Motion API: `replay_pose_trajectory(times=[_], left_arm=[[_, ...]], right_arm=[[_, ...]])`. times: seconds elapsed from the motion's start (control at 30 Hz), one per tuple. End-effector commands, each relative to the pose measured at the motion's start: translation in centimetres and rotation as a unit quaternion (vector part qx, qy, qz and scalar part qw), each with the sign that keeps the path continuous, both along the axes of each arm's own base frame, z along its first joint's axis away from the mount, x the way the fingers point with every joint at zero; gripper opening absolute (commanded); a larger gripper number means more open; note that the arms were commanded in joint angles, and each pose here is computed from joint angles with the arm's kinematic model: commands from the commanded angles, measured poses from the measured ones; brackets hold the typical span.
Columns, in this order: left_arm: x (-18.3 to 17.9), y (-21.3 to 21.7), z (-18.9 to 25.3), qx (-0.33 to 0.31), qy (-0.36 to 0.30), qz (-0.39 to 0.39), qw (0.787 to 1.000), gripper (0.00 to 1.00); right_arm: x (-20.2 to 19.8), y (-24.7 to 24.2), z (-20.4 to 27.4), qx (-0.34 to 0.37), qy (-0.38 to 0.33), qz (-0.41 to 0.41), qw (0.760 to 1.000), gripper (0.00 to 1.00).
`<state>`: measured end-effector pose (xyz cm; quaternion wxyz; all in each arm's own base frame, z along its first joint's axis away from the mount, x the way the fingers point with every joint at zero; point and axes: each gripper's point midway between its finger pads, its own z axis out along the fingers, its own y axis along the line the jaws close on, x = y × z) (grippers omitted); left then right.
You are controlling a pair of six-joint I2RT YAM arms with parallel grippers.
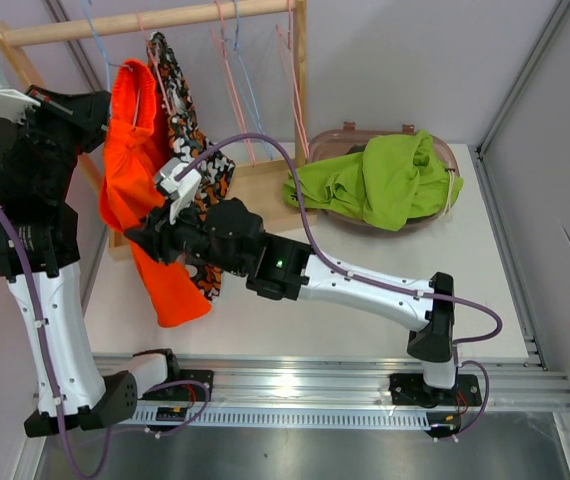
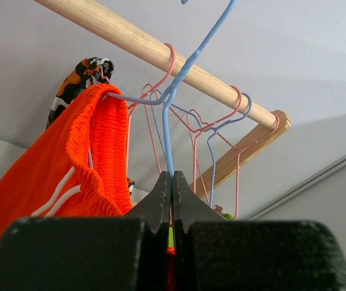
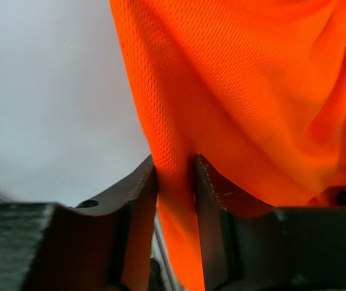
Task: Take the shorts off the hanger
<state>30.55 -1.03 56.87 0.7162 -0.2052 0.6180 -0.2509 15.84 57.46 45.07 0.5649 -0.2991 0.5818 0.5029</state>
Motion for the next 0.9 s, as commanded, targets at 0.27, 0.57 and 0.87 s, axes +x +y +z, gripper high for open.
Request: replay_pose_trajectory(times=[0.27, 0.57, 0.87], left_arm=[[-1.9, -0.6, 4.2, -0.009, -0.094, -0.024, 0.995, 0.0], [-0.7, 0.9, 4.8, -0.007, -0.097, 0.002, 0.995, 0.0], [0.5, 1.8, 5.3, -0.004, -0.096, 0.01, 0.995, 0.0]], right_arm=[[-3.9, -0.5, 1.6, 0.015, -0.007, 0.002, 1.0, 0.0], [-12.3, -0.4, -1.0, -0.041, -0.021, 0.026, 0.999, 0.0], [-16.5, -0.4, -6.9, -0.091, 0.017, 0.05, 0.994, 0.0]])
